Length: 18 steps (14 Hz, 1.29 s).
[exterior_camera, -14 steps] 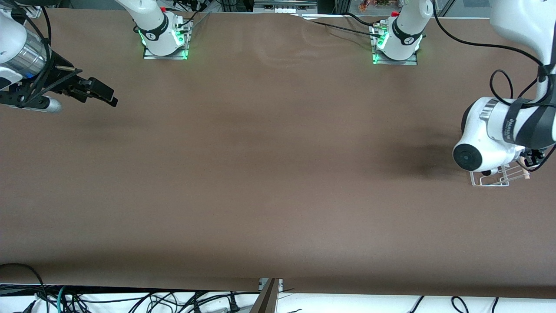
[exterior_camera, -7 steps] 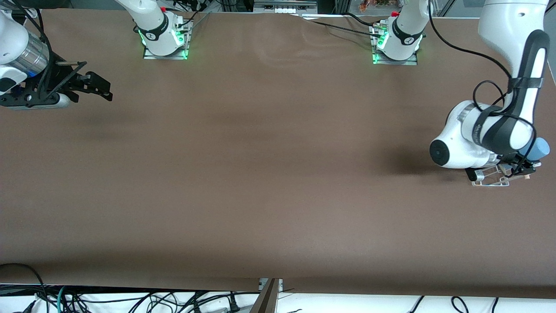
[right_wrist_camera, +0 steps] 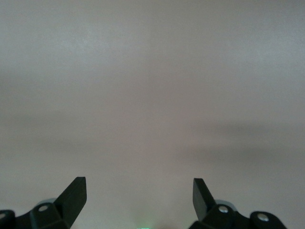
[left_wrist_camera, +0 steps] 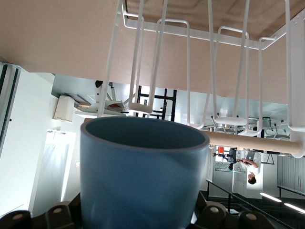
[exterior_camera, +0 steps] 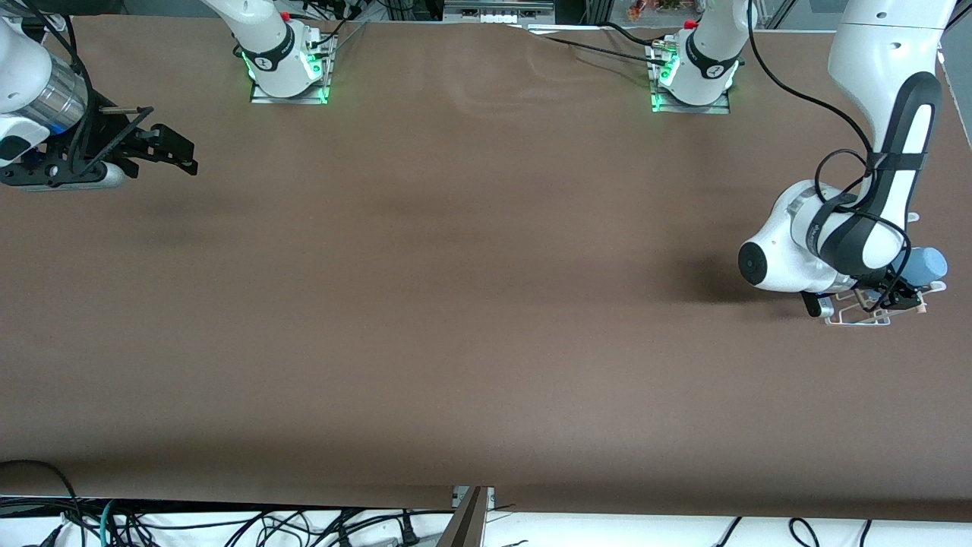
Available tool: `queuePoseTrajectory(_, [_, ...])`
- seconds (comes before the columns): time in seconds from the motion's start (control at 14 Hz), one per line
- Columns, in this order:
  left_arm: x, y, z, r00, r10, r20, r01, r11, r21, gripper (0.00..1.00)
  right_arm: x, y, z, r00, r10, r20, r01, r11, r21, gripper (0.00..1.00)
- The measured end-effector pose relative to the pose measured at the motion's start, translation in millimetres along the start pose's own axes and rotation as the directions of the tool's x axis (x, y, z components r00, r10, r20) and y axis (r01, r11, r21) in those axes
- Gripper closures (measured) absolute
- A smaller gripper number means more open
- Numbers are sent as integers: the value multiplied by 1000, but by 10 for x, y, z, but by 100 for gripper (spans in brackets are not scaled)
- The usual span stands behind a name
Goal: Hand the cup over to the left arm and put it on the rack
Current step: 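Lower the cup into the wire rack with the left gripper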
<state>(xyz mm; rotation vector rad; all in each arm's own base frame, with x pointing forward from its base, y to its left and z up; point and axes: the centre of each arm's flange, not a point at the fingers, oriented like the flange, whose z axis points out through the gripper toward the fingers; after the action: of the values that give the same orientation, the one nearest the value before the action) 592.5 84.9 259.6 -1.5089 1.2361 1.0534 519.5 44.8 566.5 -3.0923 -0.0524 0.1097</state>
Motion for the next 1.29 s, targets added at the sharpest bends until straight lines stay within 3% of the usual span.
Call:
queuePoseTrajectory(0.14, [-14,-26,3,1000,-16,12,16,1000,25,21,0,0,0,1000,0,0,0,1000,0,1])
queuePoseTrajectory(0.5, [4,-42,200,999,-32,-34,32,999,24,21,-2,1,1,1000,-1,2,1,1000,0,1])
queuePoseTrajectory(1.07, [92,-15,259,999,-33,-26,35,998,52,19,-36,-22,5,1000,-5,30,5,1000,-2,1])
queuePoseTrajectory(1.29, [92,-16,252,999,-37,-26,38,998,54,0,-36,-30,-27,1000,-7,25,7,1000,-2,1])
